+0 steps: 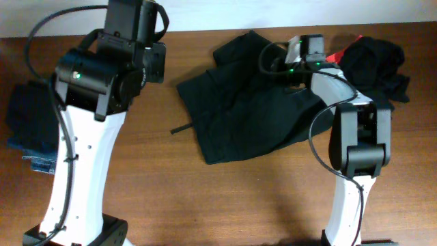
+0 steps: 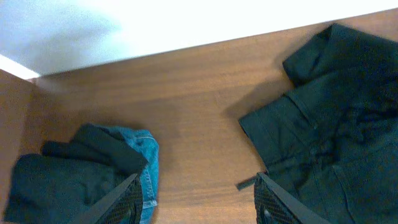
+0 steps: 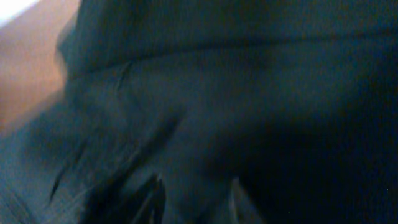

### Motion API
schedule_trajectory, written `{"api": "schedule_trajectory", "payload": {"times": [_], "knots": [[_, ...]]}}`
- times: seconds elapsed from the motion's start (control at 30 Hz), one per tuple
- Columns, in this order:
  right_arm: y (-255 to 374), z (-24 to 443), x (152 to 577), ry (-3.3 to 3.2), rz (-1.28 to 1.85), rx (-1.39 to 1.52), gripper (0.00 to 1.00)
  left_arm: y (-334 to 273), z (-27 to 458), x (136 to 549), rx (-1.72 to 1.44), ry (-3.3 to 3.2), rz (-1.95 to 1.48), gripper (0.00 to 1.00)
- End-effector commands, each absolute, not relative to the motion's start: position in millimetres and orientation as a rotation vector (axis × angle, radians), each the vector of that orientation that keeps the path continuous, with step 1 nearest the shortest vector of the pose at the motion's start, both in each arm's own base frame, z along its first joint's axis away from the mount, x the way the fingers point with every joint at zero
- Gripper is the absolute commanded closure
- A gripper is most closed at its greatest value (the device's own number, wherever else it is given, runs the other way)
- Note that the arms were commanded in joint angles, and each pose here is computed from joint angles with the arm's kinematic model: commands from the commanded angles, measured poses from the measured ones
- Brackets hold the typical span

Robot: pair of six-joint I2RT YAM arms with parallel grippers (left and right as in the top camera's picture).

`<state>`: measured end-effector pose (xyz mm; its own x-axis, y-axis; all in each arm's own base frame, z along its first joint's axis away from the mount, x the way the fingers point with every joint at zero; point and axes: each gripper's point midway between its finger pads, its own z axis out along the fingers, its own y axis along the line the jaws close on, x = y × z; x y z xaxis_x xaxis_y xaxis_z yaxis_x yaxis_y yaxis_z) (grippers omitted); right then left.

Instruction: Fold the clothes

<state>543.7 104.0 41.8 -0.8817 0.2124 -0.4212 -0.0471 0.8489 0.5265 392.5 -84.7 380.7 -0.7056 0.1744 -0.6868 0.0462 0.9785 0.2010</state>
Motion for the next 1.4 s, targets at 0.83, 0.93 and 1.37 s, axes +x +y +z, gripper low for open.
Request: {"api": "schedule_trajectory", "payload": {"times": [0.83, 0.93, 1.37], "knots": [[89, 251, 399, 2.543, 0.484, -0.22, 0.5, -146, 61, 480, -0.028, 2.71, -0.948, 0.02], [89, 250, 397, 2.554, 0.482, -0.23, 0.5, -153, 47, 483, -0.087, 2.713, -1.038, 0.02], [89, 249, 396, 2.555, 0.483, -0.229, 0.55, -163, 59, 515, -0.115, 2.565, -1.114, 0.22]]}}
